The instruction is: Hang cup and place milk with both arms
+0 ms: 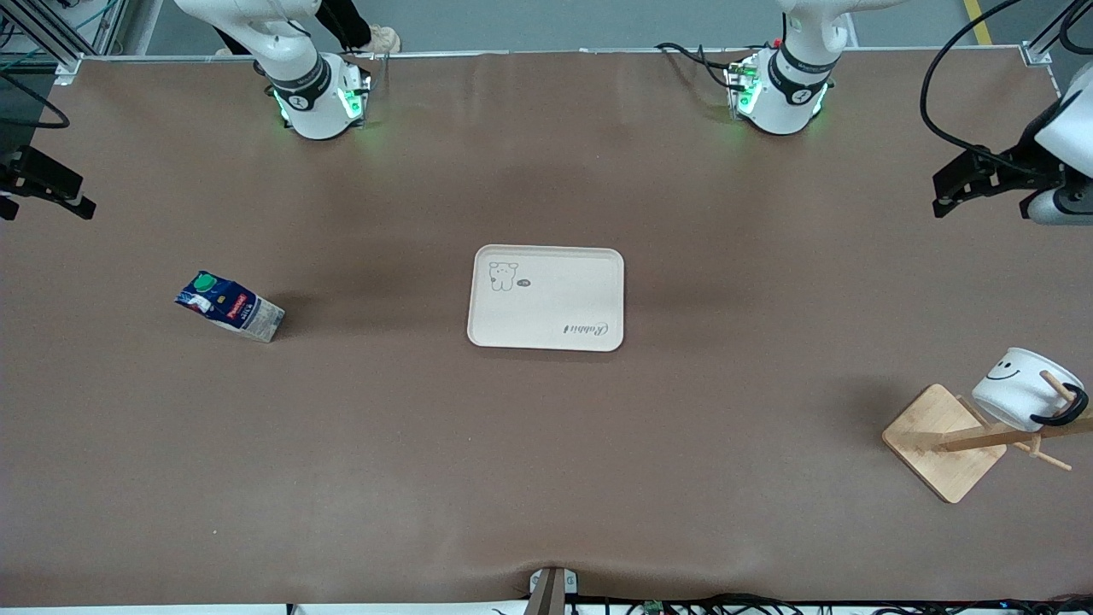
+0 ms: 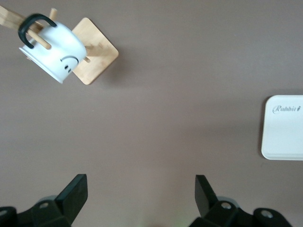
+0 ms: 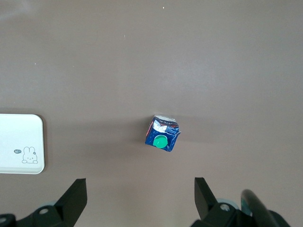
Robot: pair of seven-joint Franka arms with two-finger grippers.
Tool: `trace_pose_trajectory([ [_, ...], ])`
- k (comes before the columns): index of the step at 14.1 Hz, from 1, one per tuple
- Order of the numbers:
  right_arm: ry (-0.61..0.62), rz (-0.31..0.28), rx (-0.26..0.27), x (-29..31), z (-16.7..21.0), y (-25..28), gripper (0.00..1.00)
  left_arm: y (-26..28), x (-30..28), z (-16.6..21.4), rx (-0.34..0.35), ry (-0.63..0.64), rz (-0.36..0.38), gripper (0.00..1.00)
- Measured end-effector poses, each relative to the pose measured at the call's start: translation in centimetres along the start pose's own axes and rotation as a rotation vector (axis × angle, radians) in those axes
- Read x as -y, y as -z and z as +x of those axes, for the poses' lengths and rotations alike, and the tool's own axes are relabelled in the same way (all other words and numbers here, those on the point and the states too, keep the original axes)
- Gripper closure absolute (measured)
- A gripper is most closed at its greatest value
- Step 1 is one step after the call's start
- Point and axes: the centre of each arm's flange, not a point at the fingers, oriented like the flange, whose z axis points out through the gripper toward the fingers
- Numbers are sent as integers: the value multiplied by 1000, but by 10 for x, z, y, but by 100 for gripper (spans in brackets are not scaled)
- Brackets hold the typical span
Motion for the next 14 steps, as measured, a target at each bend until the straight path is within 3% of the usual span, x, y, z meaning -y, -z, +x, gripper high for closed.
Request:
trace_pose_trajectory([
  [6,-3,-2,1,-2,0,0,0,-2,-9,-32,-44,16,2,0],
  [14,-7,-4,3,-4,0,0,0,-2,-12,-25,-65,13,-23,0],
])
